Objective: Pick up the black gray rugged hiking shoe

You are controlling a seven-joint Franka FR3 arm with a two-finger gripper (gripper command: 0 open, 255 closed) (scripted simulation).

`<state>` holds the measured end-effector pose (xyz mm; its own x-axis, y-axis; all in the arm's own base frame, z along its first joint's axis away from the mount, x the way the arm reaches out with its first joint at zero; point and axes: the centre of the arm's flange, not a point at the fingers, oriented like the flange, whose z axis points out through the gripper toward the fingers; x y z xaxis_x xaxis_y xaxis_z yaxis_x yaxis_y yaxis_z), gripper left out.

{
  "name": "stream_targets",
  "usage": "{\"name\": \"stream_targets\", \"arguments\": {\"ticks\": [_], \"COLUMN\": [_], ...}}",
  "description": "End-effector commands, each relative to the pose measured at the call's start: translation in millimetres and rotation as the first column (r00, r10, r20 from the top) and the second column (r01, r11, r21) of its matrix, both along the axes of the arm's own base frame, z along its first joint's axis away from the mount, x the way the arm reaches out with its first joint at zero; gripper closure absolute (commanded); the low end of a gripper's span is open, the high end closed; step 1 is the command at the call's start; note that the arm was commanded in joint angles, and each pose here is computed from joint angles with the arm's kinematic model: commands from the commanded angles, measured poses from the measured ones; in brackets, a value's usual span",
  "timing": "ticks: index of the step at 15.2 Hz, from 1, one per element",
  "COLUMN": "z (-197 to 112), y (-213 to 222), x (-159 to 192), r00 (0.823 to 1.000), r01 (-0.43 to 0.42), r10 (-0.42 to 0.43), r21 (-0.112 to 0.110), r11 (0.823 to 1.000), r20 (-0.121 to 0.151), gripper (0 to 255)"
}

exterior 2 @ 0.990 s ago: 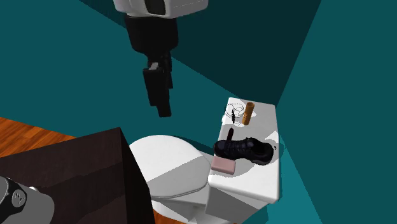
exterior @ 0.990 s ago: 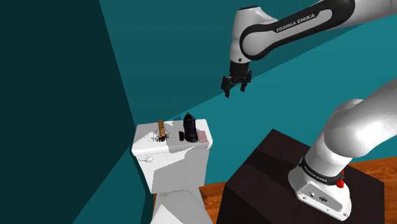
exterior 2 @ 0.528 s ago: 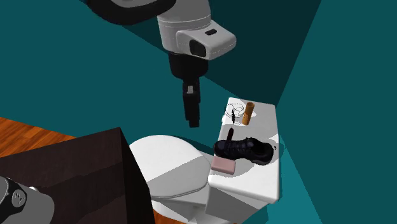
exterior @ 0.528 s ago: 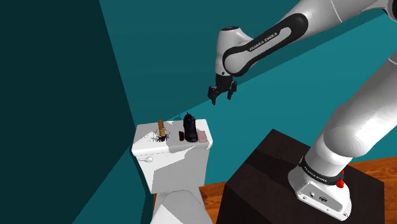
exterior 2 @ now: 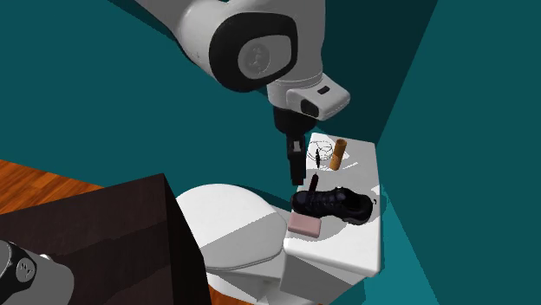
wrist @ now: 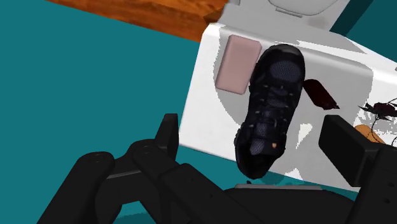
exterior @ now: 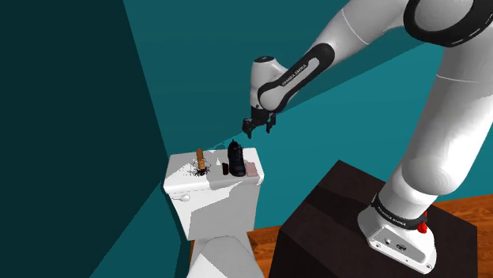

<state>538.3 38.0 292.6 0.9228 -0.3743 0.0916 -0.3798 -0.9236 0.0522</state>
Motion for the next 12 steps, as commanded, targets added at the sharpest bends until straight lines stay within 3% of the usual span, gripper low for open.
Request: {"name": "stream_targets", "arguments": {"ticks": [1, 12], "z": [-19.7, -120.4], "y": [1.9, 6.3], "x": [17.5, 117.7], "r00": [1.000, 0.995], "r01": [0.014, 0.085], "r10": [-0.014, -0.085], "r21": [-0.002, -0.009], "r11": [1.000, 0.996], "r20": [0.007, 0.047], "gripper": [0, 0]}}
